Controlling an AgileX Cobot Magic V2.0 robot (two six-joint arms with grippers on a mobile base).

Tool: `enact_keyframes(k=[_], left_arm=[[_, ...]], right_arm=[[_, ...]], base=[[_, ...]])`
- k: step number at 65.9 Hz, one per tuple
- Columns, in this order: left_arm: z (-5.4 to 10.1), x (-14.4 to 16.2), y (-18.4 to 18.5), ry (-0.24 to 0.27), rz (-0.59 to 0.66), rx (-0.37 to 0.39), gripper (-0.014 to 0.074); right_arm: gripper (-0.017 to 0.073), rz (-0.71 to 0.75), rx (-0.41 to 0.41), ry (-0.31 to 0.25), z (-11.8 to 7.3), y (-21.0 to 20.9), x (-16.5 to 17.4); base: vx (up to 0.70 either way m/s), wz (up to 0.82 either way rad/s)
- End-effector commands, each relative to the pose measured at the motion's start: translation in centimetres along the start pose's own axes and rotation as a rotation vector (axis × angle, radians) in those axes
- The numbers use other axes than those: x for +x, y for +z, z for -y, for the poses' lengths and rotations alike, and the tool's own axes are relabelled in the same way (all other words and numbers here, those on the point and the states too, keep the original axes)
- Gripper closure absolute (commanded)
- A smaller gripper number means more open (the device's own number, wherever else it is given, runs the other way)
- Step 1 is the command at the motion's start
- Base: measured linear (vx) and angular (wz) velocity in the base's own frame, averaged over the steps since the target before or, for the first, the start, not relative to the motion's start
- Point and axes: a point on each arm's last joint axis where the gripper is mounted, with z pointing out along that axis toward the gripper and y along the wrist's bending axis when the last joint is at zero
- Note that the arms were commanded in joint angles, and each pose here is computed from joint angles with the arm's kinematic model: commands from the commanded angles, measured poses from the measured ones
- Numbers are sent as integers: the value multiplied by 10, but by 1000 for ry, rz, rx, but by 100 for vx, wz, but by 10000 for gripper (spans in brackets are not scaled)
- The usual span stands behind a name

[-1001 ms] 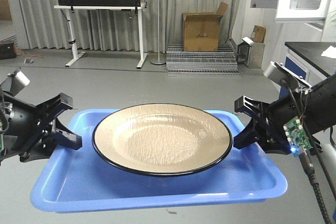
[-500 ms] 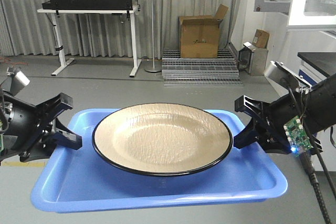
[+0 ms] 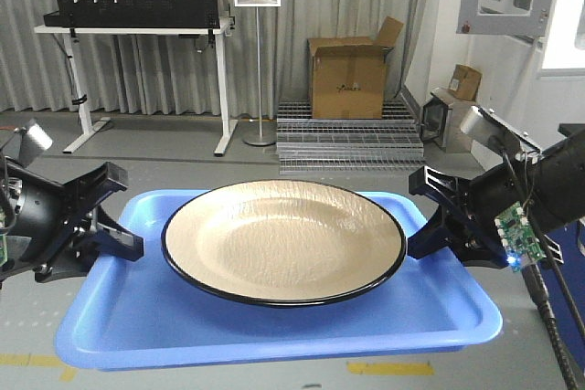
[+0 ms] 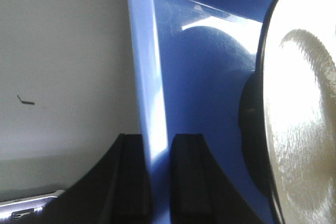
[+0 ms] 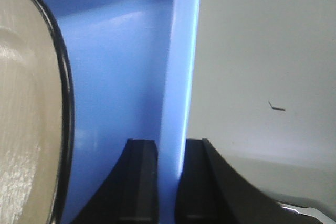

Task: Place disk in tray to left cabinet
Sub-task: 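Carry the tray with both grippers while the base turns away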

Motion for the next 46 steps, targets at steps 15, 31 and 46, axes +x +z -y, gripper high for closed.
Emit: enact_keyframes(k=[15, 31, 46], left_arm=[[34, 4, -20, -35, 42, 197, 594], [34, 4, -20, -35, 42, 198, 594], [34, 4, -20, -35, 43, 198, 594]], right_arm=[[564, 81, -191, 4, -35, -24, 1], [564, 82, -192, 5, -35, -24, 1], [564, 83, -191, 5, -35, -24, 1]], base=[[65, -3], [65, -2], [64, -2]])
